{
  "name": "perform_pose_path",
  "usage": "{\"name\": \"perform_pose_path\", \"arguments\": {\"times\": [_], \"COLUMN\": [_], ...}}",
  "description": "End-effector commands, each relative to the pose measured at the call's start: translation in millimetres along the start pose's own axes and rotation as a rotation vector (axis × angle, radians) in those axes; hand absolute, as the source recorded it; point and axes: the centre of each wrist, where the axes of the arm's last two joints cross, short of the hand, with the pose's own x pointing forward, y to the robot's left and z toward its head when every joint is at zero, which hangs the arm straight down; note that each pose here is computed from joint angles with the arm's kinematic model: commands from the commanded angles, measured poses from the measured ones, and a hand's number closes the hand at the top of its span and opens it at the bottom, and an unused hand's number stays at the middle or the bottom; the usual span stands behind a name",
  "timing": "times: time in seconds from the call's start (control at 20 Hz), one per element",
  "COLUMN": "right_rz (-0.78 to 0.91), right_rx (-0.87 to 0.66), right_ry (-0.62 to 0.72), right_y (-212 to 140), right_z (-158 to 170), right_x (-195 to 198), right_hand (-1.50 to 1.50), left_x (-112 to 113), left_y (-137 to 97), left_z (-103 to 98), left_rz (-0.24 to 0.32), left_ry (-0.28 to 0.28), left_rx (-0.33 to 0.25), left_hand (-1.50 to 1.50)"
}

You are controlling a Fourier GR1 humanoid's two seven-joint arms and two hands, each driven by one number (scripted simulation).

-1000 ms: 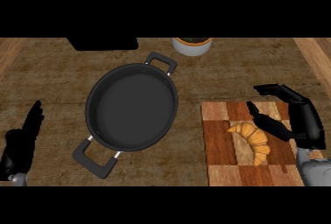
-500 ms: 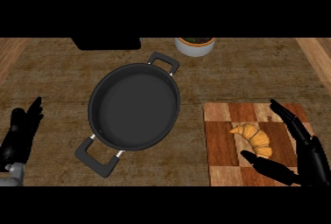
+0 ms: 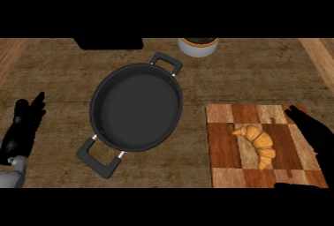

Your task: Pick the croissant from the cutting board and place it in the pot

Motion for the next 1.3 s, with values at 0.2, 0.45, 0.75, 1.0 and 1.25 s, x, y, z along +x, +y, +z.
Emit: {"name": "perform_pose_path", "arguments": {"times": [0.2, 0.45, 0.75, 1.0, 1.25], "right_rz": [0.16, 0.166, 0.154, 0.165, 0.198], "right_rx": [0.318, 0.358, 0.367, 0.409, 0.401], "right_ry": [0.154, 0.221, 0.287, 0.285, 0.301], "right_y": [-21.3, -18.2, 1.8, 18.0, 41.9], "right_z": [1.0, -4.2, -24.6, -43.4, -51.4], "right_x": [46.2, 59.9, 52.5, 30.3, 23.1], "right_hand": [-1.5, -1.5, -1.5, -1.5, -1.5], "left_x": [4.6, -4.6, 5.6, -13.2, 12.2], "left_y": [-19.1, 5.1, -7.9, -21.9, 0.6], "left_z": [-6.1, 4.1, -1.8, 0.5, -11.5], "left_rz": [-0.005, -0.029, 0.003, 0.002, -0.005], "left_ry": [-0.013, -0.016, -0.021, 0.001, -0.002], "left_rx": [-0.026, -0.008, -0.009, -0.03, -0.011], "left_hand": [0.0, 0.0, 0.0, 0.0, 0.0]}}
